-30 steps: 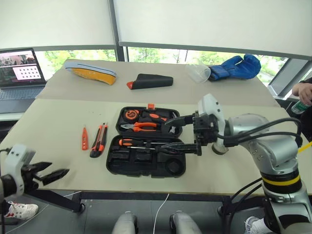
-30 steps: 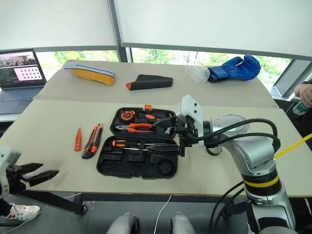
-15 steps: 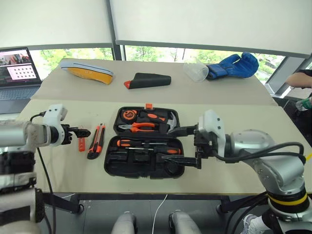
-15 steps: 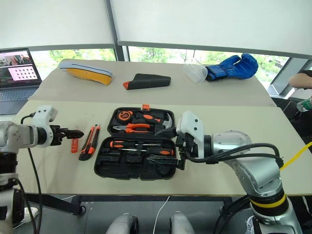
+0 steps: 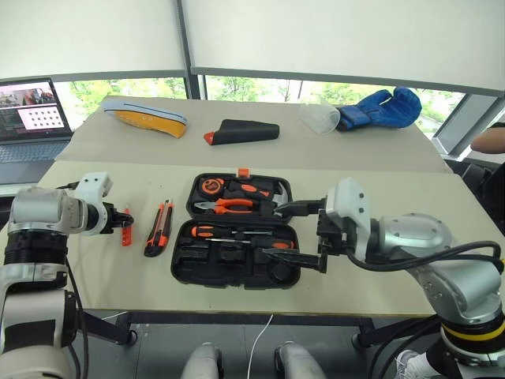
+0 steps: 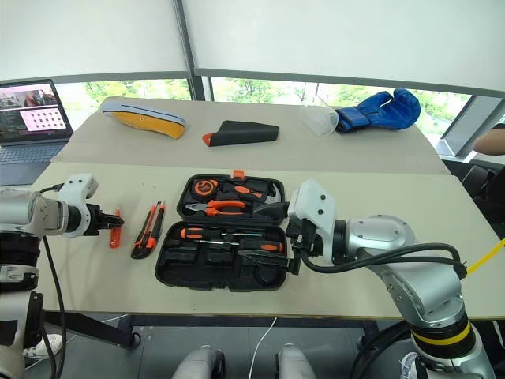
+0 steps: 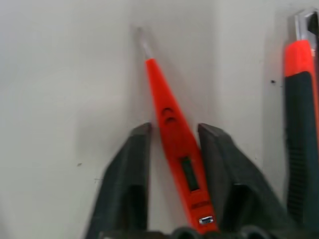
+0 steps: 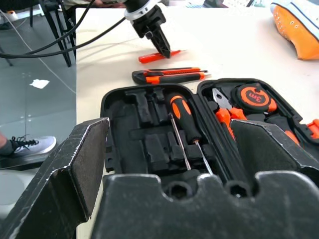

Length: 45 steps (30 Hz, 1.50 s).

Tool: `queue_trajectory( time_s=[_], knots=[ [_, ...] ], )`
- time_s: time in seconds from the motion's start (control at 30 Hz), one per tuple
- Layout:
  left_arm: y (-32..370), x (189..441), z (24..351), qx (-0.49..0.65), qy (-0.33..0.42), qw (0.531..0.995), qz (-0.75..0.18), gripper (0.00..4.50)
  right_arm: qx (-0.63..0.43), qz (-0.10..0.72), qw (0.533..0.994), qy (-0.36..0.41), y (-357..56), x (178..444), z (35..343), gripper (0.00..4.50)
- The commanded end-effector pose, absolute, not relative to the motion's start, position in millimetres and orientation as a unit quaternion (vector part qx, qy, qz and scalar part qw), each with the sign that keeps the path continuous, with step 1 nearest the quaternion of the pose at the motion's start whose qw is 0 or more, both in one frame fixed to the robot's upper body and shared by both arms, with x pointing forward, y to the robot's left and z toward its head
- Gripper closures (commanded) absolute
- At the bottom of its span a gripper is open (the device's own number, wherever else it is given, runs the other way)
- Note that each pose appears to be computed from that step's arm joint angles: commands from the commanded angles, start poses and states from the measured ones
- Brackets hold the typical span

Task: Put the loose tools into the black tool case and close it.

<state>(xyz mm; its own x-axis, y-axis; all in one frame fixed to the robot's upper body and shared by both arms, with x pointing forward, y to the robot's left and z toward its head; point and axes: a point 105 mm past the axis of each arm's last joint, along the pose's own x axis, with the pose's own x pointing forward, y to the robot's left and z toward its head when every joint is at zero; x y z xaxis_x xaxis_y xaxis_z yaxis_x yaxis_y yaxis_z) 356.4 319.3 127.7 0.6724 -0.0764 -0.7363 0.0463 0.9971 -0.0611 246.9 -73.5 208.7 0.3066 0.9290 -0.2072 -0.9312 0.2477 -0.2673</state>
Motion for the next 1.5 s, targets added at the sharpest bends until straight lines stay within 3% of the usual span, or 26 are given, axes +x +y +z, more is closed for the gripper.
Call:
queue_trajectory(
  time_s=[0.03,0.17,0.23,0.33,0.47,0.7,0.83,1.13,1.33,1.4,1.5],
  knots=[
    [316,359,138,0.136,0.365,0.908,-0.153,4.13,-0.171,0.599,0.782,-0.003,-77,235,213,0.0],
    [280,358,178,0.225,0.295,0.869,-0.327,4.13,-0.162,0.589,0.791,0.01,-81,234,208,0.0],
    [254,349,195,0.286,0.259,0.82,-0.423,4.13,-0.162,0.586,0.794,0.014,-82,233,207,0.0],
    [213,328,205,0.331,0.239,0.722,-0.558,4.13,-0.158,0.578,0.801,0.018,-83,232,205,0.0],
    [171,315,205,0.33,0.233,0.659,-0.634,4.13,-0.153,0.567,0.809,0.02,-83,232,204,0.0],
    [139,316,175,0.354,0.265,0.605,-0.662,4.13,-0.15,0.541,0.827,0.019,-85,230,203,0.0],
    [129,327,160,0.355,0.291,0.61,-0.646,4.13,-0.14,0.527,0.838,0.017,-87,228,204,0.0],
    [131,328,145,0.378,0.318,0.581,-0.647,4.13,-0.138,0.506,0.852,0.014,-90,231,207,0.0],
    [128,330,147,0.368,0.325,0.59,-0.641,4.13,-0.135,0.504,0.853,0.014,-89,233,208,0.0],
    [126,321,154,0.353,0.312,0.583,-0.662,3.13,-0.134,0.505,0.853,0.015,-89,233,208,0.0],
    [121,308,177,0.286,0.292,0.596,-0.691,2.08,-0.132,0.507,0.851,0.017,-88,233,207,0.0]
  ],
)
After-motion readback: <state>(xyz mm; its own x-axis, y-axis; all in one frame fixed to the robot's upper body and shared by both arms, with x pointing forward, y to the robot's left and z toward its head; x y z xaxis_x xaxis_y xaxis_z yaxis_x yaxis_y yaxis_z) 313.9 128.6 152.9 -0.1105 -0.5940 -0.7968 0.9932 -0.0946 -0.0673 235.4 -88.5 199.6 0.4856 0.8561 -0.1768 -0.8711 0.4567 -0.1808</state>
